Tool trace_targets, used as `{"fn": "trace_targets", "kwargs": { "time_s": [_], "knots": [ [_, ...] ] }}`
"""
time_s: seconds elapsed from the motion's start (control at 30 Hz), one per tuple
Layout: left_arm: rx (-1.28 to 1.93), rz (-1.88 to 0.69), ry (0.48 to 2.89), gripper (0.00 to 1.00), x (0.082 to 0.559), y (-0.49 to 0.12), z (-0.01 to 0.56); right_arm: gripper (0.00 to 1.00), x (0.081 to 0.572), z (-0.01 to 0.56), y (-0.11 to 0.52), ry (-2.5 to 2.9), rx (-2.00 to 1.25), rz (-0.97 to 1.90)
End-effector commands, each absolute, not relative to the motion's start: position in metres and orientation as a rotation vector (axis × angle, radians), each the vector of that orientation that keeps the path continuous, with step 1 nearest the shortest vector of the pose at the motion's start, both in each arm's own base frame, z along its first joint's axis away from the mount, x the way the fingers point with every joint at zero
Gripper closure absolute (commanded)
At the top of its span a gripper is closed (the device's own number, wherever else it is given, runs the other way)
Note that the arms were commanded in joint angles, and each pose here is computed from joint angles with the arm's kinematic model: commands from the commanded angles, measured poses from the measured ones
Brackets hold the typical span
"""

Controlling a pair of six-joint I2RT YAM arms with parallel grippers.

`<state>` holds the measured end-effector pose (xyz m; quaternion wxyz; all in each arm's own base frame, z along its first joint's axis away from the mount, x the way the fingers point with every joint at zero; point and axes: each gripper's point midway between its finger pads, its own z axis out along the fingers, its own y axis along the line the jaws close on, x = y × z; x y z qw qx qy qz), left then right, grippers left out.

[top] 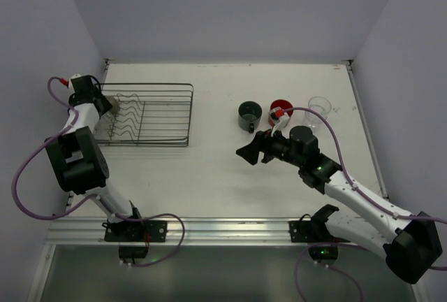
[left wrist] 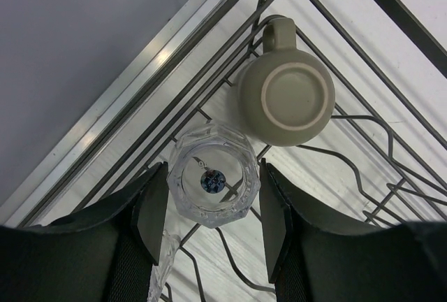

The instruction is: Unload the cups from the dish rack

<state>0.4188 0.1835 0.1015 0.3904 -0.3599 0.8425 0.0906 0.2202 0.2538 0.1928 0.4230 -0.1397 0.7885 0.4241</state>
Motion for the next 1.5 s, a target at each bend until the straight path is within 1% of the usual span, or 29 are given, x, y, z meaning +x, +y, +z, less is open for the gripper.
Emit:
{"fn": "trace_targets", "kwargs": {
  "time_s": [0.0,0.1,0.27,0.47,0.57,0.67,0.73,0.77,0.8,0.87,0.9,0.97,1.0,1.07,1.13,1.17,1.23,1.27,1.3,1.33,1.47],
  "knots": [
    [-0.851,0.179,2.006,0.64,0.437,0.186,0.160,0.25,0.227,0.216,0.261,1.895,-0.366,1.077],
    [-0.837,0.160,1.983,0.67,0.435,0.182,0.176,0.25,0.226,0.218,0.260,1.873,-0.364,1.079],
    [-0.816,0.113,1.909,0.68,0.428,0.173,0.219,0.25,0.228,0.218,0.260,1.868,-0.362,1.075],
    [-0.833,0.027,1.835,0.73,0.406,0.154,0.262,0.25,0.230,0.221,0.258,1.853,-0.357,1.057],
    [-0.816,-0.114,1.799,0.75,0.393,0.127,0.278,0.25,0.229,0.224,0.258,1.843,-0.357,1.065],
    [-0.716,-0.355,1.744,0.75,0.380,0.075,0.299,0.25,0.223,0.236,0.260,1.816,-0.358,1.111],
    [-0.572,-0.555,1.737,0.75,0.367,0.023,0.311,0.24,0.214,0.247,0.262,1.786,-0.373,1.170],
    [-0.547,-0.638,1.733,0.75,0.362,0.005,0.315,0.24,0.209,0.264,0.264,1.723,-0.362,1.226],
    [-0.444,-0.762,1.737,0.74,0.348,-0.029,0.317,0.24,0.204,0.268,0.265,1.702,-0.360,1.264],
    [-0.366,-0.909,1.708,0.74,0.333,-0.061,0.326,0.24,0.192,0.287,0.270,1.619,-0.355,1.389],
    [-0.300,-1.007,1.718,0.74,0.314,-0.084,0.319,0.24,0.188,0.294,0.272,1.590,-0.353,1.432],
    [-0.263,-1.117,1.650,0.74,0.299,-0.100,0.330,0.23,0.183,0.308,0.277,1.529,-0.342,1.526],
    [-0.237,-1.174,1.648,0.74,0.284,-0.109,0.322,0.22,0.183,0.314,0.279,1.509,-0.335,1.548],
    [-0.233,-1.243,1.620,0.74,0.273,-0.116,0.324,0.21,0.187,0.331,0.284,1.458,-0.322,1.585],
    [-0.220,-1.301,1.615,0.74,0.259,-0.123,0.322,0.21,0.194,0.329,0.298,1.477,-0.328,1.610],
    [-0.189,-1.324,1.597,0.74,0.252,-0.126,0.323,0.21,0.195,0.343,0.304,1.434,-0.345,1.627],
    [-0.175,-1.366,1.575,0.74,0.244,-0.130,0.328,0.21,0.202,0.336,0.324,1.469,-0.356,1.653],
    [-0.155,-1.372,1.559,0.74,0.239,-0.132,0.331,0.22,0.204,0.348,0.330,1.431,-0.373,1.668],
    [-0.146,-1.376,1.553,0.74,0.237,-0.133,0.332,0.22,0.207,0.337,0.346,1.467,-0.386,1.683],
    [-0.140,-1.377,1.548,0.75,0.235,-0.133,0.333,0.23,0.208,0.350,0.352,1.426,-0.402,1.697],
    [-0.083,-1.417,1.561,0.75,0.229,-0.142,0.327,0.27,0.211,0.358,0.378,1.400,-0.448,1.745]
  ]
}}
